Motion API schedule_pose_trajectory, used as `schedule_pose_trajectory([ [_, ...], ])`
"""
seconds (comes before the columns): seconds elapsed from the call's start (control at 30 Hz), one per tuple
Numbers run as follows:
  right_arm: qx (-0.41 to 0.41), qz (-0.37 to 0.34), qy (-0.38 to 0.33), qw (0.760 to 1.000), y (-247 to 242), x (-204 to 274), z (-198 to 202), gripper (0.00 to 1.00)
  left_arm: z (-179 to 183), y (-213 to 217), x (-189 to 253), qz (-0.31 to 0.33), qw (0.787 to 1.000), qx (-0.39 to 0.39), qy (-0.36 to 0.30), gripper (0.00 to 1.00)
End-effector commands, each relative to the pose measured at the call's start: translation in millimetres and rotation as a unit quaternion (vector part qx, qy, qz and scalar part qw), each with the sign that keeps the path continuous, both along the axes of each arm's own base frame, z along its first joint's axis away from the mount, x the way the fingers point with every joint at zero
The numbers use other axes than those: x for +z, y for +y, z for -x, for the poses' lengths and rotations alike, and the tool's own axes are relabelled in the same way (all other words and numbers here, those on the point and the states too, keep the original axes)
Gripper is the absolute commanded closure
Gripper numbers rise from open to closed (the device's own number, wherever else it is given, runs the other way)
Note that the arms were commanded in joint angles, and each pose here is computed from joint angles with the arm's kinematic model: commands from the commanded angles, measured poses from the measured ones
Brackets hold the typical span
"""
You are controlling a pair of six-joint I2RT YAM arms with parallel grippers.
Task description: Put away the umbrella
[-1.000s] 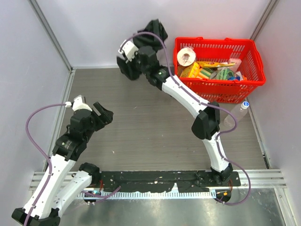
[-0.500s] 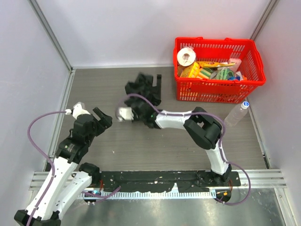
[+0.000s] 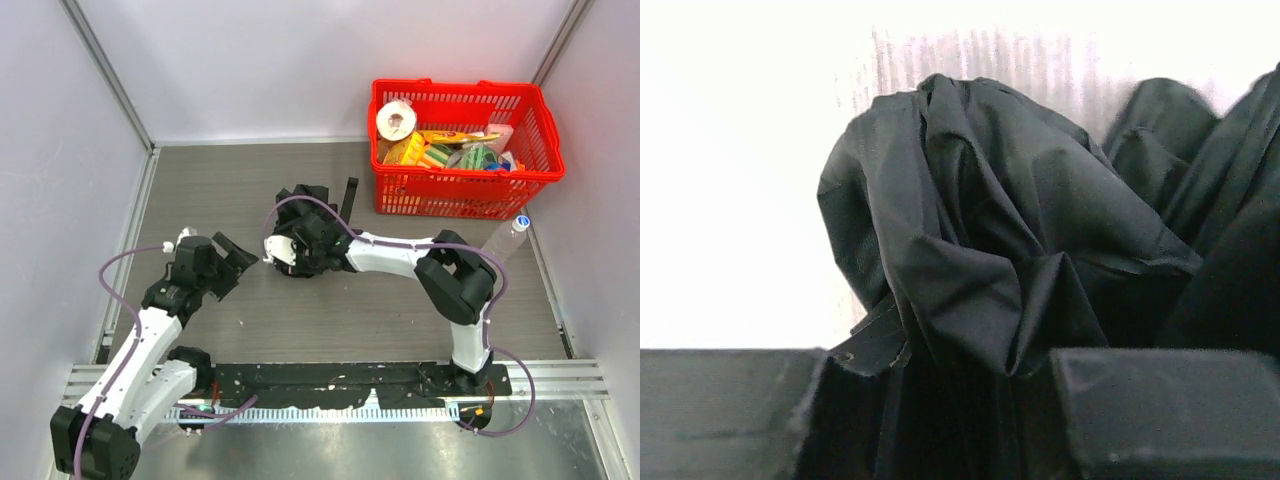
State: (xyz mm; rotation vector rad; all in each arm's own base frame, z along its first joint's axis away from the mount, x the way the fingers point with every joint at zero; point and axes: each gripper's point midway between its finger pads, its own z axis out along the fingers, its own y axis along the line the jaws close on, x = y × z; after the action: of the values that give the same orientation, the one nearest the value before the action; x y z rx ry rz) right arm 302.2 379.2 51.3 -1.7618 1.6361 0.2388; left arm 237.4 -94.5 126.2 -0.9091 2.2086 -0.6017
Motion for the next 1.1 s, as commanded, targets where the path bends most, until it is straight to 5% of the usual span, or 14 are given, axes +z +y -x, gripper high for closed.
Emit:
schedule_pose_trajectory([
  [0.0, -0.002, 0.005, 0.138, 0.99, 3, -21, 36, 0.99, -15, -38, 18, 0.122, 0.992, -0.039, -0.015, 0.13],
  [0.23, -0.031, 0.018, 0.261, 0.965, -3, -45, 50, 0.99, -12, -59, -34, 0.28, 0.957, -0.007, 0.07, 0.12],
  [0.53, -0.053, -0.019, 0.418, 0.907, 2, -43, 59, 0.99, -23, -62, -37, 0.301, 0.951, 0.003, 0.07, 0.09],
  [0.7, -0.064, -0.036, 0.479, 0.875, 4, -53, 67, 0.99, -31, -52, -35, 0.31, 0.95, 0.031, 0.005, 0.04],
  [1.07, -0.083, -0.107, 0.531, 0.836, 8, -49, 55, 0.99, -60, -89, -52, 0.315, 0.949, -0.009, -0.004, 0.0],
])
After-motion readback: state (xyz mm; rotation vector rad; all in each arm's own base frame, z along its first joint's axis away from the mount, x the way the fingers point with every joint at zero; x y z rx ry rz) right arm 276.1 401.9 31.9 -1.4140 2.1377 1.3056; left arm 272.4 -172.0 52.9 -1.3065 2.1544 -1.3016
